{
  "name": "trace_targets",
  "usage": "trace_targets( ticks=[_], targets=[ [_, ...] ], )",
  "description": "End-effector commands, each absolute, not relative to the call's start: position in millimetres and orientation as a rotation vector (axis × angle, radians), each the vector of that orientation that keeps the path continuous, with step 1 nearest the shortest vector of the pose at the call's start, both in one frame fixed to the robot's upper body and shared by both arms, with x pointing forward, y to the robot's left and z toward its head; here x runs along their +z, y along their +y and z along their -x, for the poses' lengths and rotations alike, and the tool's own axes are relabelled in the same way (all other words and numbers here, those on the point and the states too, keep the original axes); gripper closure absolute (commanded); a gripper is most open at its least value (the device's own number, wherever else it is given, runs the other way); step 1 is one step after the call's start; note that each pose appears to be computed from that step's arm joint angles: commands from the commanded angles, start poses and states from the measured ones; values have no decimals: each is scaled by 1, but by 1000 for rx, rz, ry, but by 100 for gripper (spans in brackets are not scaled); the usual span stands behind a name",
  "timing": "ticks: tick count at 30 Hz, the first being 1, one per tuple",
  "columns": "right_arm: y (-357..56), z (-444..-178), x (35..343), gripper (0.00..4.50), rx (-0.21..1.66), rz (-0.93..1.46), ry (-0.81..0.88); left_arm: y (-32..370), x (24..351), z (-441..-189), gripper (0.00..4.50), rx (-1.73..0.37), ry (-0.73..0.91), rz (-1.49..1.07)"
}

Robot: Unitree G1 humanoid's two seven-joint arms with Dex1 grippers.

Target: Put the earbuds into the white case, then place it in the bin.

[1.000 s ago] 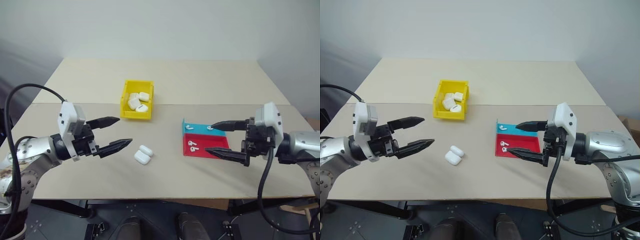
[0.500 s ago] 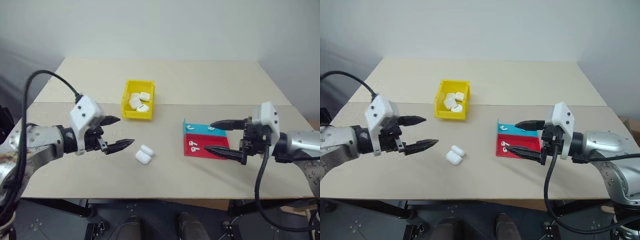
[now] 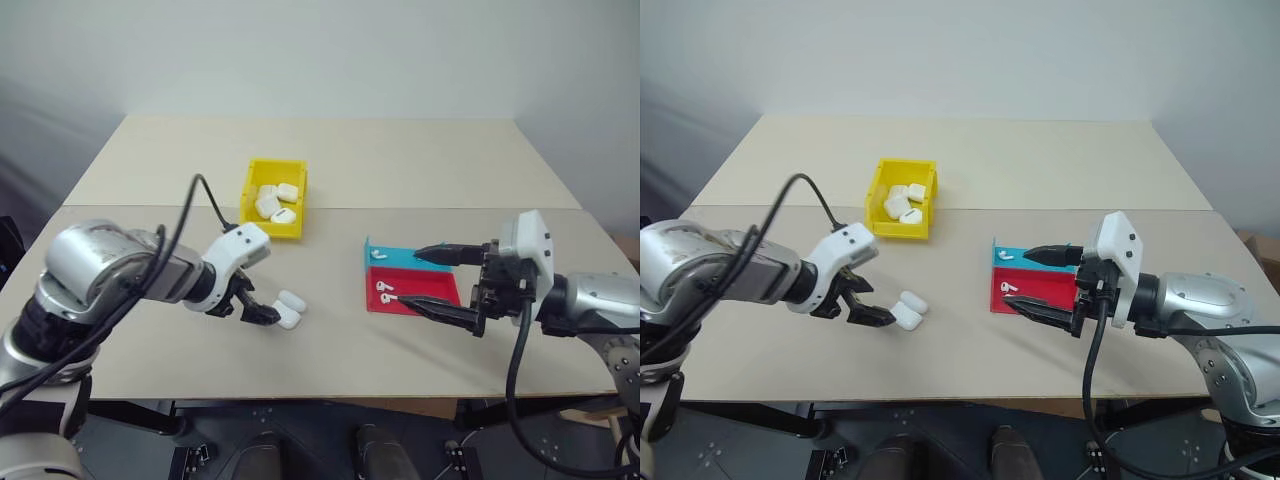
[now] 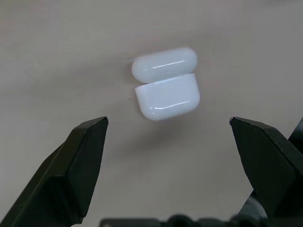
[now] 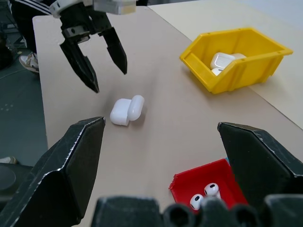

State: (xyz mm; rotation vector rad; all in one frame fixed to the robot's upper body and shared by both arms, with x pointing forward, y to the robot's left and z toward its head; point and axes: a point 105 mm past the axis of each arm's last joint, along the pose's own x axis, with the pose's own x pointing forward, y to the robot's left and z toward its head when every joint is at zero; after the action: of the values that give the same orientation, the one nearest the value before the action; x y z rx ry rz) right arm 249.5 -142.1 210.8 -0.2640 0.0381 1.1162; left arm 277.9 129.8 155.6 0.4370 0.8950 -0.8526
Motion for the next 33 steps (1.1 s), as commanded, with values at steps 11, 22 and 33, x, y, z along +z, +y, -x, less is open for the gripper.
trace_targets(
  ticks=[11,22,33],
  targets=[
    [-137,-241,219,5,1096,266,-20,104,138,-307,0,-712,950,-531],
    [-135,-240,218,5,1083,264,-19,88,125,-303,0,-695,1050,-503],
    [-134,-239,214,5,1084,265,-19,89,112,-305,0,-590,1111,-541]
  ],
)
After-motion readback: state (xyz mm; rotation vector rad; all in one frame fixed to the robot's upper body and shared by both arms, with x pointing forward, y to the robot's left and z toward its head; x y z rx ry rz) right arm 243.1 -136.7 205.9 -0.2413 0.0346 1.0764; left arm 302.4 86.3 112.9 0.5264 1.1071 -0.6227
